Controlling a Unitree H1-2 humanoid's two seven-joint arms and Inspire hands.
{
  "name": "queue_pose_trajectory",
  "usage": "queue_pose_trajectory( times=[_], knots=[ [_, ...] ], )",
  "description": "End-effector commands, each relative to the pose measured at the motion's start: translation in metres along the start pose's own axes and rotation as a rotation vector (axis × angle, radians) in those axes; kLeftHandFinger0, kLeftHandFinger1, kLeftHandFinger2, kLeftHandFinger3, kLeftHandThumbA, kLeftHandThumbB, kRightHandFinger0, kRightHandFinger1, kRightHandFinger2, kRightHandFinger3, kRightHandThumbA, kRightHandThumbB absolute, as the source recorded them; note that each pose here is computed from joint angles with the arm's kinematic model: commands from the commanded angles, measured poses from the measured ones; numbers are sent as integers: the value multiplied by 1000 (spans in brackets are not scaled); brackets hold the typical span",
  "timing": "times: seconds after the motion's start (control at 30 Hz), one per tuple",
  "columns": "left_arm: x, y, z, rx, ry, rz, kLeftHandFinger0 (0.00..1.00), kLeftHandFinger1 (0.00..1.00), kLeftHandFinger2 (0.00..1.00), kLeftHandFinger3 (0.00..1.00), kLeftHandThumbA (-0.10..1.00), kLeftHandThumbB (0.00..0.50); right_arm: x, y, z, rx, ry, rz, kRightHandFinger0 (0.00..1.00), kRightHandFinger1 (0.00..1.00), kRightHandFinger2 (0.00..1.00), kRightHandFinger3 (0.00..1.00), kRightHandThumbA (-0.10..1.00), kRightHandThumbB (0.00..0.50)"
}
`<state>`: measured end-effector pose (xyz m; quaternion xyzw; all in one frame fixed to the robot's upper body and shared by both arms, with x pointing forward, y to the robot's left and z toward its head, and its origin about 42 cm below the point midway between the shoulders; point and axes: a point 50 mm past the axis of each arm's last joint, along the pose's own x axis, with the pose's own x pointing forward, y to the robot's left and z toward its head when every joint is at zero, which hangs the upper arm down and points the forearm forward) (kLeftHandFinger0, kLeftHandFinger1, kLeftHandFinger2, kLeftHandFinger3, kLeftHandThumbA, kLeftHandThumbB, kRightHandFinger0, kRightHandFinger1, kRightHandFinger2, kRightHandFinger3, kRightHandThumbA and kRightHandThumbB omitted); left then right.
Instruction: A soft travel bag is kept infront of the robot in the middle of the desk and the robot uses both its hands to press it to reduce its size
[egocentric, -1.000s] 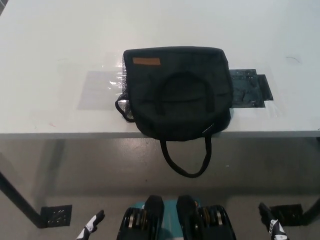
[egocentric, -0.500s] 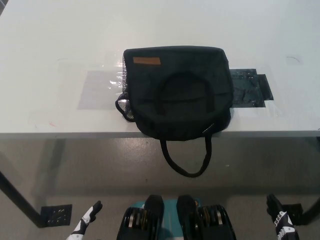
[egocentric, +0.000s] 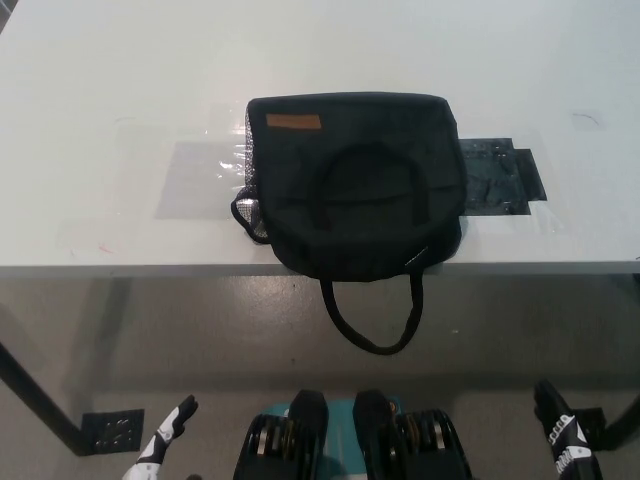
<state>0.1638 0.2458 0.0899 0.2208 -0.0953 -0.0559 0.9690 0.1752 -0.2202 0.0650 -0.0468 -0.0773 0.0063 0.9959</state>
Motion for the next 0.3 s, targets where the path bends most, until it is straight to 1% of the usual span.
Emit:
queue_pose_trajectory(
  times=[0.0, 0.27],
  knots=[
    [0, 1, 8, 21, -68, 7, 1000, 1000, 1000, 1000, 1000, 260, 5, -3, 10, 1, -83, 13, 1000, 1000, 1000, 1000, 1000, 270],
    [-4, 0, 9, 34, -49, 10, 1000, 1000, 1000, 1000, 1000, 271, 7, -4, 9, -14, -85, 31, 1000, 1000, 1000, 1000, 1000, 258]
  ],
)
